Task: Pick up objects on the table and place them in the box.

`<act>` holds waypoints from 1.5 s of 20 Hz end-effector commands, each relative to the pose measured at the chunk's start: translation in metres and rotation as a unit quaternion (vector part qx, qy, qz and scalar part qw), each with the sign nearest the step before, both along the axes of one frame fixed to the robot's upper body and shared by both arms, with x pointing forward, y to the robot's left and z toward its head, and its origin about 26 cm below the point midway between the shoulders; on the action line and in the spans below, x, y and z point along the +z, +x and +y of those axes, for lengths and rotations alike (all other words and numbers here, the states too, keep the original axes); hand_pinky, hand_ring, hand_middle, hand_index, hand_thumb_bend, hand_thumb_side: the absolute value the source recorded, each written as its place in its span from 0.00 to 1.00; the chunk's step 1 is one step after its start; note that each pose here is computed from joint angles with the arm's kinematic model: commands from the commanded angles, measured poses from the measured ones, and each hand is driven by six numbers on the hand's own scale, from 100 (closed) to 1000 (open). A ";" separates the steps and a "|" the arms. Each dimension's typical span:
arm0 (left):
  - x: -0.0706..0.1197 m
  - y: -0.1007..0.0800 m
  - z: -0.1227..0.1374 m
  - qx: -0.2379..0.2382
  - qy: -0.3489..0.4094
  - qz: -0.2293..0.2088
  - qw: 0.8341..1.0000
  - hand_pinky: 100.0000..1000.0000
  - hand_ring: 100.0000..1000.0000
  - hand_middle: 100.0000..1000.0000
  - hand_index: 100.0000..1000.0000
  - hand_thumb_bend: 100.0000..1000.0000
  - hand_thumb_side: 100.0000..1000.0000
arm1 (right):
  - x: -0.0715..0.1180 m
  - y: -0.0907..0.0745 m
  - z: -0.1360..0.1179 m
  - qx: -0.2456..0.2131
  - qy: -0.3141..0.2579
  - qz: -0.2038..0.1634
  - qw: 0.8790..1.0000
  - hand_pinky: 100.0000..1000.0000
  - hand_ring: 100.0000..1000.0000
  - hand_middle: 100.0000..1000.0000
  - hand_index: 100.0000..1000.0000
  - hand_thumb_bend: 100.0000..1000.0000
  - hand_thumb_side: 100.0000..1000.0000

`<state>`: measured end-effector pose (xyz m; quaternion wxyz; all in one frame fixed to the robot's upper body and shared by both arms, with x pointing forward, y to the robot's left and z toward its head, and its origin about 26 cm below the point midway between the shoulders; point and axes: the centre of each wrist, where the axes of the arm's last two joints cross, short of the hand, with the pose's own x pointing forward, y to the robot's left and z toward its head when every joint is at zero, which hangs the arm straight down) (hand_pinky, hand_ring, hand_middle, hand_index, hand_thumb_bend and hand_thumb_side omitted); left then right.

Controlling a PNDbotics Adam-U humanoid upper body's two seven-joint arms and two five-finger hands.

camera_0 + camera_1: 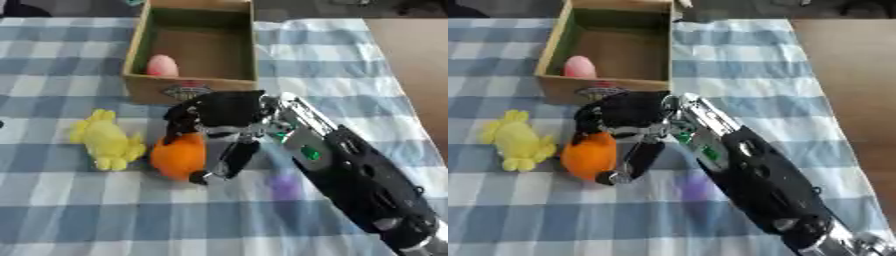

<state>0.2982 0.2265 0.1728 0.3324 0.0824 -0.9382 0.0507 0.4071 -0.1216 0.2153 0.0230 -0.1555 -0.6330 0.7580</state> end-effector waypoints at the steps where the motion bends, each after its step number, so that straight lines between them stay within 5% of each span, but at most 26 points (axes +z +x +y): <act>1: 0.006 -0.002 -0.001 -0.003 0.002 -0.013 1.000 0.40 0.72 0.66 0.76 0.00 0.76 | 0.006 0.003 0.000 0.084 -0.147 -0.042 0.985 0.79 0.87 0.59 0.73 0.00 0.44; 8: 0.006 -0.002 -0.001 -0.002 0.001 -0.012 1.000 0.40 0.72 0.66 0.76 0.00 0.76 | 0.002 0.008 -0.001 0.083 -0.085 -0.063 0.991 0.70 0.70 0.42 0.61 0.00 0.00; 17: 0.005 -0.002 0.000 -0.002 0.001 -0.010 1.000 0.40 0.72 0.66 0.76 0.00 0.76 | 0.001 0.011 -0.001 0.105 0.020 -0.075 0.991 0.64 0.54 0.24 0.41 0.00 0.00; 21: 0.005 -0.002 0.000 0.000 0.002 -0.009 1.000 0.40 0.72 0.66 0.76 0.00 0.76 | 0.016 0.007 0.002 0.123 0.071 -0.085 0.986 0.63 0.52 0.21 0.36 0.00 0.01; 25: 0.004 -0.002 0.001 0.000 0.002 -0.008 1.000 0.40 0.72 0.66 0.76 0.00 0.76 | 0.031 0.003 0.003 0.130 0.115 -0.088 0.981 0.62 0.50 0.17 0.31 0.00 0.14; 30: 0.004 -0.003 0.001 0.002 0.003 -0.007 1.000 0.40 0.72 0.66 0.76 0.00 0.76 | 0.057 -0.003 0.001 0.129 0.156 -0.083 0.976 0.63 0.49 0.17 0.30 0.00 0.11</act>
